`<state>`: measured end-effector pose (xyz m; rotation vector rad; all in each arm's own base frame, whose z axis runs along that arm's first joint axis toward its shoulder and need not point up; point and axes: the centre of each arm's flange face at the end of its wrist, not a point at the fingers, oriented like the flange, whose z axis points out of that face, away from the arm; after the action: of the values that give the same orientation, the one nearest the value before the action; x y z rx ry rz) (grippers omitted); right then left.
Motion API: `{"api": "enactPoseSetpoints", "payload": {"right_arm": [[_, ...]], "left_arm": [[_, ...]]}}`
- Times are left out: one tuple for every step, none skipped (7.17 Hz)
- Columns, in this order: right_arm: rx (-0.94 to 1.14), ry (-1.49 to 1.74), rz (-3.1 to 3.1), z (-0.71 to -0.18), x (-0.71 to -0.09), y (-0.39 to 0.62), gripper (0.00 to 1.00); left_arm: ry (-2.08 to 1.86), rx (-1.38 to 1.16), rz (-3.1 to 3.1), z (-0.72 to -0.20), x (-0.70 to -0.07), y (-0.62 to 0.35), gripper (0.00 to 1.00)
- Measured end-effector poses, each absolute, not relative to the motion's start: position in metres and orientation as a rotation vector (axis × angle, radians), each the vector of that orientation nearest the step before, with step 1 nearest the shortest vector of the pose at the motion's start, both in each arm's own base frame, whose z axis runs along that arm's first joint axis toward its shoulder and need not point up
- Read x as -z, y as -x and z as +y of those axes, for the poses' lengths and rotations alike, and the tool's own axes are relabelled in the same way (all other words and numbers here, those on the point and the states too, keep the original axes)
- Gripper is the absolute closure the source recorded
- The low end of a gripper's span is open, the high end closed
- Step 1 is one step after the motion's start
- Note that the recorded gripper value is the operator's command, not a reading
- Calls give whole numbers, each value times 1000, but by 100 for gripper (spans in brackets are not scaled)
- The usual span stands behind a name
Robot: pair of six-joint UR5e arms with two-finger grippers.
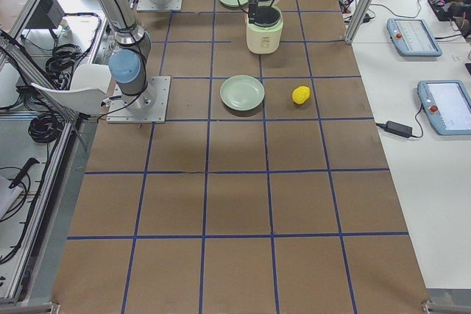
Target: Press rice cooker button
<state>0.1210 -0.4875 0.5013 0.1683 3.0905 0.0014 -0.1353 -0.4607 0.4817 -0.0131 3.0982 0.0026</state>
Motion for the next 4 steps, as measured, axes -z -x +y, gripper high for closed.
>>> {"api": "enactPoseSetpoints", "payload": {"right_arm": [[-15, -170, 3093, -486, -500, -121, 0], [-20, -172, 3095, -485, -499, -121, 0], [-23, -173, 3095, -485, -499, -121, 0], [-25, -173, 3095, -484, -498, -121, 0]], "left_arm": [[13, -2, 3098, -461, -482, 135, 0], [13, -3, 3098, -461, -482, 135, 0], [13, -3, 3098, -461, -482, 135, 0], [13, -3, 3098, -461, -482, 135, 0]]}}
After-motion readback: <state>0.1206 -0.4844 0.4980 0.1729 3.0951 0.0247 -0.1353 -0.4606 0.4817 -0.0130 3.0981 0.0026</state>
